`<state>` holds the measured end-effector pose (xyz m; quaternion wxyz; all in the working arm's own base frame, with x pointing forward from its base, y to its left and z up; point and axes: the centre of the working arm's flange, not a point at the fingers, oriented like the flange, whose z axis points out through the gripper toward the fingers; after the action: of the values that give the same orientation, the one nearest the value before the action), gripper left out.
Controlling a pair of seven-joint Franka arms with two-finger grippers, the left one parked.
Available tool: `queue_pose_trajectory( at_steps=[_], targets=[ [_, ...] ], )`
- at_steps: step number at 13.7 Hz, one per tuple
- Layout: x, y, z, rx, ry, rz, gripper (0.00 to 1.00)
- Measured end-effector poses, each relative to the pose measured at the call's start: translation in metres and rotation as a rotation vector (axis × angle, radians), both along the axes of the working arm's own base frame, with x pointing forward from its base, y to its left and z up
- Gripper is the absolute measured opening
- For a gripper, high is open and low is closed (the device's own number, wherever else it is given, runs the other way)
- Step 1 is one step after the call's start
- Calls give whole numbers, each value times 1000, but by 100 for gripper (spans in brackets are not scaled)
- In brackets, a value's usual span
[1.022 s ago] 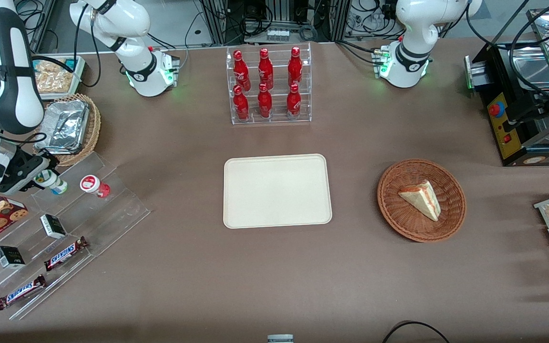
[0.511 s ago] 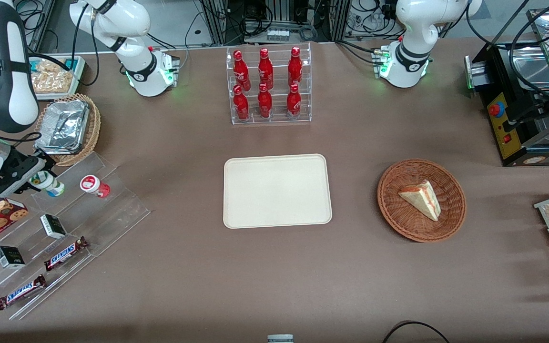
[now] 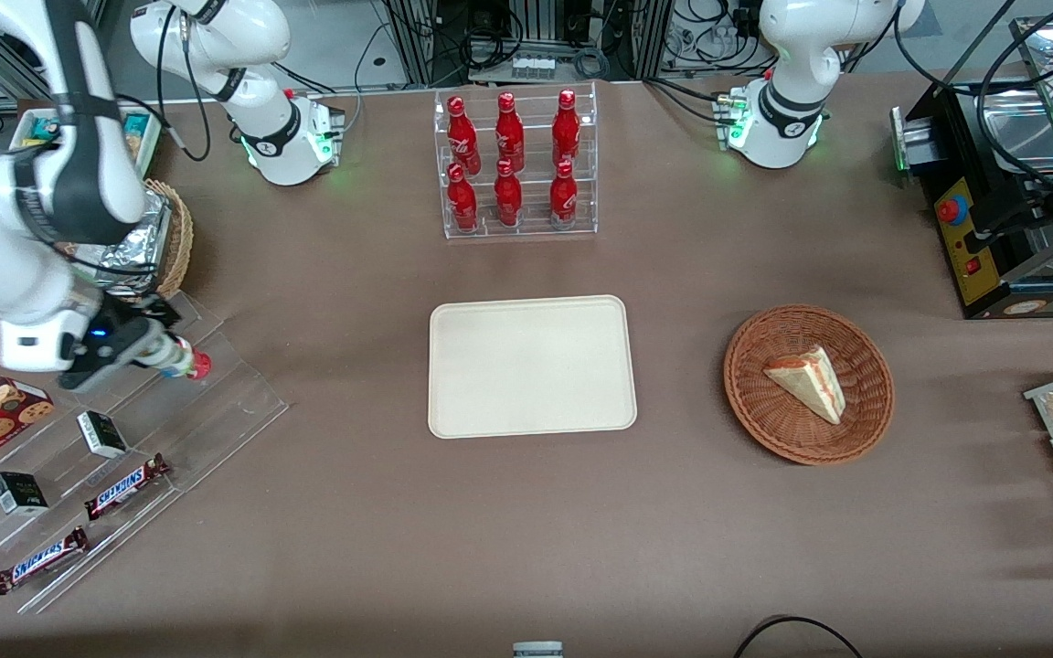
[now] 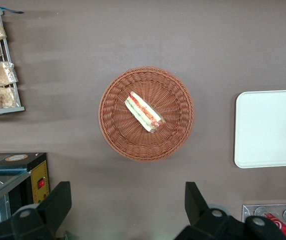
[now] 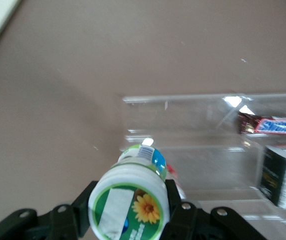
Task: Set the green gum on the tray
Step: 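Lift the gum tub and carry it over the cream tray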
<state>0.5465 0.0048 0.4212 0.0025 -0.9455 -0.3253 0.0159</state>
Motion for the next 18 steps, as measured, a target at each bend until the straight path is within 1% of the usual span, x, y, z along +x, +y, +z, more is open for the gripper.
queue_pose_trajectory(
  at_steps=[3,6,8,10,11,13,15,18],
  targets=[
    [-7,85,-11,-15,21,-101,58],
    [-18,165,-37,-32,49,-205,58],
    [-19,214,-50,-19,59,-266,58],
    [-15,258,-61,24,68,-326,58],
    [-13,278,-69,46,64,-355,58],
    [-12,320,-89,72,36,-416,58],
    [-20,368,-108,81,12,-471,58],
    [-26,425,-119,92,-3,-545,58]
  ],
)
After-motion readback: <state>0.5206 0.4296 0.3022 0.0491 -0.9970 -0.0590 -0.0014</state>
